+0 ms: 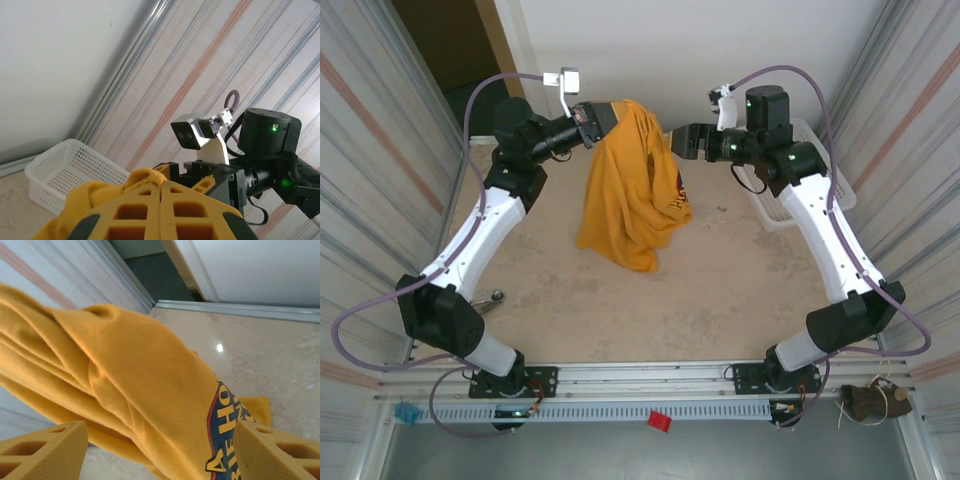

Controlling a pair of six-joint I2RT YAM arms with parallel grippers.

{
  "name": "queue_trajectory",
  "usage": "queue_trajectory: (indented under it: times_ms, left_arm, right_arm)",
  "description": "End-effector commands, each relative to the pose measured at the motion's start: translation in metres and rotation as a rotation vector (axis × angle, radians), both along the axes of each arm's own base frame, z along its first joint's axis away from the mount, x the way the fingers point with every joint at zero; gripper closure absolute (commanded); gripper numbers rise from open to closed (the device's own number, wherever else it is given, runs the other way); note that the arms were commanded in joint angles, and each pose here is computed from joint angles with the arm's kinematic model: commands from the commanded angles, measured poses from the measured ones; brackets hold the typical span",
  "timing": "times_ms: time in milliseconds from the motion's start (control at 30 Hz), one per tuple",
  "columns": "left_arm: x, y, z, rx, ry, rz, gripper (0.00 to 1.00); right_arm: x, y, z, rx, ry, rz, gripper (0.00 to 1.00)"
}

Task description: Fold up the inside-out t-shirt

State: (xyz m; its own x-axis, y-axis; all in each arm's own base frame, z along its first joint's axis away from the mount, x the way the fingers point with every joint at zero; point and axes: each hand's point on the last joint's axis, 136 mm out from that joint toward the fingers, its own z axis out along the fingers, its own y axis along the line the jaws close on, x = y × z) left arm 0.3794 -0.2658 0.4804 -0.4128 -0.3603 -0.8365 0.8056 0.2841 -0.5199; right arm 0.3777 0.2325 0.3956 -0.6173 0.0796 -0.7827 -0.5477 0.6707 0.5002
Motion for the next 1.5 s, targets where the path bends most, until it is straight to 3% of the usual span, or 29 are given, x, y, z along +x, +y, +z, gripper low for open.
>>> queue_trajectory:
  times_ms: [0, 133, 267, 300, 333, 367, 400, 600, 833, 867, 933, 967, 1033, 1200, 1333, 1467]
  left_arm:
    - [-0.01, 0.0, 0.024, -0.017, -0.06, -0.019, 1.0]
    - [-0.011, 0.001, 0.027, -0.023, -0.061, -0.021, 1.0]
    - [-0.012, 0.002, 0.033, -0.029, -0.06, -0.018, 1.0]
    - [-0.013, 0.003, 0.035, -0.032, -0.062, -0.017, 1.0]
    - [-0.014, 0.003, 0.035, -0.031, -0.062, -0.016, 1.0]
    - [-0.013, 0.004, 0.034, -0.028, -0.054, -0.007, 1.0]
    - [-0.013, 0.006, 0.033, -0.026, -0.048, -0.002, 1.0]
    - [0.02, 0.034, -0.008, -0.03, 0.075, 0.131, 1.0]
    - [0.065, 0.055, -0.074, 0.024, 0.202, 0.241, 1.0]
    - [0.07, 0.055, -0.082, 0.056, 0.215, 0.249, 0.89]
    - [0.075, 0.057, -0.089, 0.114, 0.212, 0.274, 0.57]
    - [0.075, 0.061, -0.09, 0.138, 0.199, 0.292, 0.47]
    - [0.066, 0.068, -0.087, 0.181, 0.169, 0.324, 0.38]
    - [0.023, 0.072, -0.083, 0.252, 0.105, 0.358, 0.27]
    - [-0.016, 0.029, -0.09, 0.405, -0.012, 0.285, 0.23]
    - [-0.018, -0.008, -0.106, 0.503, -0.055, 0.222, 0.22]
  right_arm:
    - [-0.015, 0.015, -0.006, -0.077, -0.047, 0.049, 0.24]
    - [-0.009, 0.026, -0.028, -0.097, -0.021, 0.006, 0.27]
    - [0.007, 0.033, -0.047, -0.102, 0.018, -0.025, 0.39]
    - [0.011, 0.032, -0.05, -0.11, 0.021, -0.039, 0.53]
    - [0.016, 0.029, -0.051, -0.114, 0.024, -0.059, 0.77]
    - [0.018, 0.024, -0.049, -0.106, 0.023, -0.069, 0.93]
    - [0.02, 0.021, -0.045, -0.09, 0.02, -0.072, 1.0]
    - [0.002, -0.004, 0.016, 0.096, -0.022, 0.047, 1.0]
    - [-0.058, -0.01, 0.083, 0.306, -0.167, 0.37, 1.0]
    - [-0.061, -0.011, 0.087, 0.324, -0.171, 0.395, 1.0]
    - [-0.059, -0.012, 0.088, 0.344, -0.156, 0.411, 1.0]
    - [-0.054, -0.012, 0.085, 0.347, -0.139, 0.405, 1.0]
    - [-0.046, -0.013, 0.078, 0.348, -0.113, 0.386, 1.0]
    - [-0.034, -0.013, 0.061, 0.347, -0.071, 0.368, 1.0]
    - [-0.031, -0.011, 0.055, 0.349, -0.055, 0.371, 1.0]
    - [-0.033, -0.009, 0.057, 0.354, -0.052, 0.393, 1.0]
